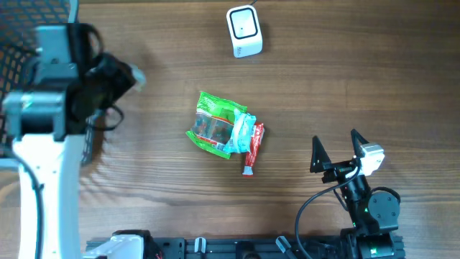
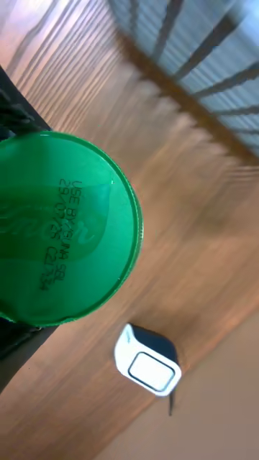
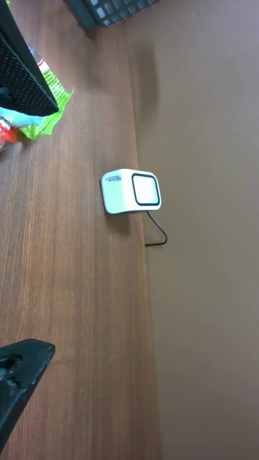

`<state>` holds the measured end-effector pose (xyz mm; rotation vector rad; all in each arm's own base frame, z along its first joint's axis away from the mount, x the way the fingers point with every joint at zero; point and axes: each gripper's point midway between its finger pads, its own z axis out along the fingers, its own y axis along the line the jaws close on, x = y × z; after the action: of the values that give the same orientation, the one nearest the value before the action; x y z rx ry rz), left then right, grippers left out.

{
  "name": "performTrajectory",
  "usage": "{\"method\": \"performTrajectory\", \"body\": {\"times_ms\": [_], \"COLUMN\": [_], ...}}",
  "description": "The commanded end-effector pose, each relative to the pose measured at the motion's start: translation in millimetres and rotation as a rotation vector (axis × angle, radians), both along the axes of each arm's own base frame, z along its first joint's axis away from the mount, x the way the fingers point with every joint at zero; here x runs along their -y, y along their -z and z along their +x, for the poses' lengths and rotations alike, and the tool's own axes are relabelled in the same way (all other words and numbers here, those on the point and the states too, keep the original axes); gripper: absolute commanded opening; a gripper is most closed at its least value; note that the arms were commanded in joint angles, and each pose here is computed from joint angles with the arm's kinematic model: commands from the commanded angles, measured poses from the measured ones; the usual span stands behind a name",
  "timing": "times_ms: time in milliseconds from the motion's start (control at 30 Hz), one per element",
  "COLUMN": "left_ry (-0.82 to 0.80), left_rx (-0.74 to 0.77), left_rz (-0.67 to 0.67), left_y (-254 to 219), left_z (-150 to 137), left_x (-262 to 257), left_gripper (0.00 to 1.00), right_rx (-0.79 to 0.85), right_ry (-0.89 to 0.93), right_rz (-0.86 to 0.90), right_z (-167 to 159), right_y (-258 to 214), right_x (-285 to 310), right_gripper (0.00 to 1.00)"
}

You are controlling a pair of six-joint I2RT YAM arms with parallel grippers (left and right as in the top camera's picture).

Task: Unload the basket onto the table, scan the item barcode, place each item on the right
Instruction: 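Set the green-lidded jar down left of the packets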

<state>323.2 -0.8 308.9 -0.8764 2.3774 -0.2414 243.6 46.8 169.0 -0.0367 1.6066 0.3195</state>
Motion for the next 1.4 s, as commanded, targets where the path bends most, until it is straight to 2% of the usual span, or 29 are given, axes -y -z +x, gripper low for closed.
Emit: {"method": "performTrajectory", "body": {"times_ms": [0,333,400,500,600,833,967,1133,1233,1367], "left_ry": [-0.191,-0.527,-0.635,-0.785,-0.856,-0.949,-1.041,-1.055,-1.069,-1.093], "left_rx": [-0.095,-0.168,-0.186,-0.199,-0.210,-0.210,-0.189,-0.166,-0.163,-0.184], "left_rz": [-0.022,0.006,-0.025,-0.064,-0.074,-0.124,-0.197,-0.225,-0.229,-0.238], "left_y": [43.5,158.1,183.8,202.9,219.6,241.7,242.8,247.6,247.4,249.0], "left_z": [6.8,6.5,2.9,-0.2,3.1,12.0,14.5,24.9,26.3,24.9], "left_x": [11.1,39.2,42.5,41.3,42.6,49.0,52.8,52.6,47.5,38.6], "left_gripper": [0.49,0.51,0.48,0.46,0.49,0.48,0.48,0.55,0.56,0.66], "right_rx": [0.008,0.008,0.008,0.008,0.008,0.008,0.008,0.008,0.008,0.008], "right_ry": [0.013,0.013,0.013,0.013,0.013,0.013,0.013,0.013,0.013,0.013], "right_rz": [0.007,0.007,0.007,0.007,0.007,0.007,0.007,0.007,0.007,0.007], "right_z": [0.3,0.3,0.3,0.3,0.3,0.3,0.3,0.3,0.3,0.3], "right_y": [-2.1,-2.1,-2.1,-2.1,-2.1,-2.1,-2.1,-2.1,-2.1,-2.1], "right_x": [2.0,2.0,2.0,2.0,2.0,2.0,2.0,2.0,2.0,2.0], "right_gripper": [1.00,1.00,1.00,1.00,1.00,1.00,1.00,1.00,1.00,1.00]}}
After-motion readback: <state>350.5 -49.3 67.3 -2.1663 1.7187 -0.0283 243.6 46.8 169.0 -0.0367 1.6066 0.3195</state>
